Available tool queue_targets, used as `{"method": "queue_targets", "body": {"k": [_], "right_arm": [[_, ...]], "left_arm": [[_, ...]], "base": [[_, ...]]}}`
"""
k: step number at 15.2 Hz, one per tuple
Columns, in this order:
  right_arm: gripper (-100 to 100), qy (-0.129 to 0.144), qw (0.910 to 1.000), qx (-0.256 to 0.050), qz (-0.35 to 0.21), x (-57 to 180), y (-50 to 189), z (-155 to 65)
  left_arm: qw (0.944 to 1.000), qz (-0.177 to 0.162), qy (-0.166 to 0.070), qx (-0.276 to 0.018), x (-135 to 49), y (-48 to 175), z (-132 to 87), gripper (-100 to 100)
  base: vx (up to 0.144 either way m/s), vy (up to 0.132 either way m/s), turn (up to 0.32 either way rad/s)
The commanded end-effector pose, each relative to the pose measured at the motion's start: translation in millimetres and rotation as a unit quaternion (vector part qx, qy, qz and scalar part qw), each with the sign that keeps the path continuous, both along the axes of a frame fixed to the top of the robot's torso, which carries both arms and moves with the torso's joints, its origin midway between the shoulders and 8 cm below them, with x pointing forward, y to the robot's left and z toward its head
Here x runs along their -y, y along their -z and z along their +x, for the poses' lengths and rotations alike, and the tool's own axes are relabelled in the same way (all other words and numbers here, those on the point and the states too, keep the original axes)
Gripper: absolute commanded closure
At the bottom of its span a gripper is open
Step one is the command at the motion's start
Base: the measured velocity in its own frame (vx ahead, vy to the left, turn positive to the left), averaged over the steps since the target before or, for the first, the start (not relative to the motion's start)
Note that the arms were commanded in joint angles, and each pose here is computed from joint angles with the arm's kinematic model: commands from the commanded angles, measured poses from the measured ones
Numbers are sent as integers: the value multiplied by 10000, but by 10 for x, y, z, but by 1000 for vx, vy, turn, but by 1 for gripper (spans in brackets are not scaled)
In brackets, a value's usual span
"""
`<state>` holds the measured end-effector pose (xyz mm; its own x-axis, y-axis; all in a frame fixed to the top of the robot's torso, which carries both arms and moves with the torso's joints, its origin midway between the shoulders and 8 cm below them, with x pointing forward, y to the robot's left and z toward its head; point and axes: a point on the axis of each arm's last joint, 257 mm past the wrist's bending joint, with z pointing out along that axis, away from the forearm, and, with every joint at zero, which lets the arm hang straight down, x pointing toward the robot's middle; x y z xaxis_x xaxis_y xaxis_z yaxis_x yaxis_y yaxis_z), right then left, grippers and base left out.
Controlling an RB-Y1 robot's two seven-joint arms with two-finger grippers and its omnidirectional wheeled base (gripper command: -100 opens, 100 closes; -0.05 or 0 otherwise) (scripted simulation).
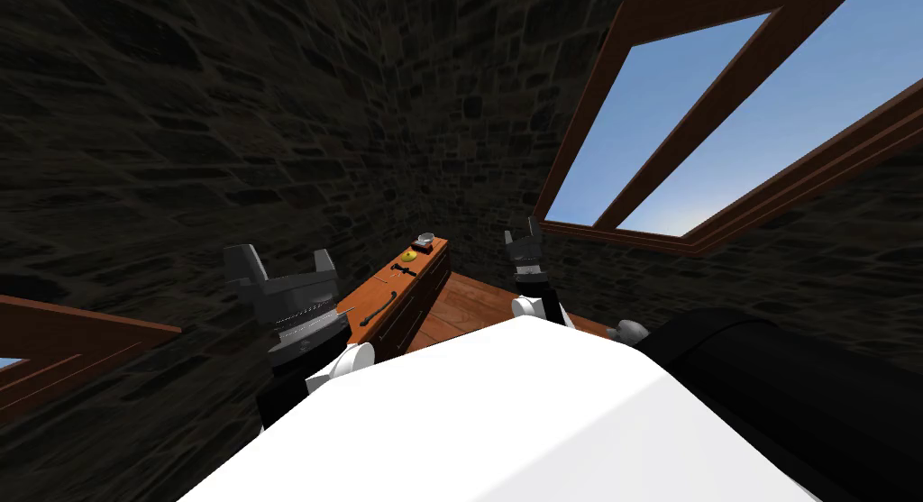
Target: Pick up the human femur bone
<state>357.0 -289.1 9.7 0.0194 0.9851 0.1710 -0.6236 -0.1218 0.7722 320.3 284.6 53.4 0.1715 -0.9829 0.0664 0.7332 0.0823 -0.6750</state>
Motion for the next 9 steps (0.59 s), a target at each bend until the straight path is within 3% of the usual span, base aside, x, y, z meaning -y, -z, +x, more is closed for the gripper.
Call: {"method": "queue_targets", "body": {"k": [1, 6, 8, 9], "right_arm": [[0, 0, 10000, 0, 0, 0, 0, 0], [0, 0, 10000, 0, 0, 0, 0, 0], [0, 0, 10000, 0, 0, 0, 0, 0], [0, 0, 10000, 0, 0, 0, 0, 0]], "left_arm": [[9998, 155, 86, -110, 33, 43, 41, -100], [9974, 464, 243, -493, 59, 222, 182, -100], [9940, 608, 295, -859, 19, 415, 310, -100], [9940, 608, 295, -859, 19, 415, 310, -100]], "base": [[7, 0, -8], [23, 2, -19], [39, 7, -31], [43, 13, -28]]}}
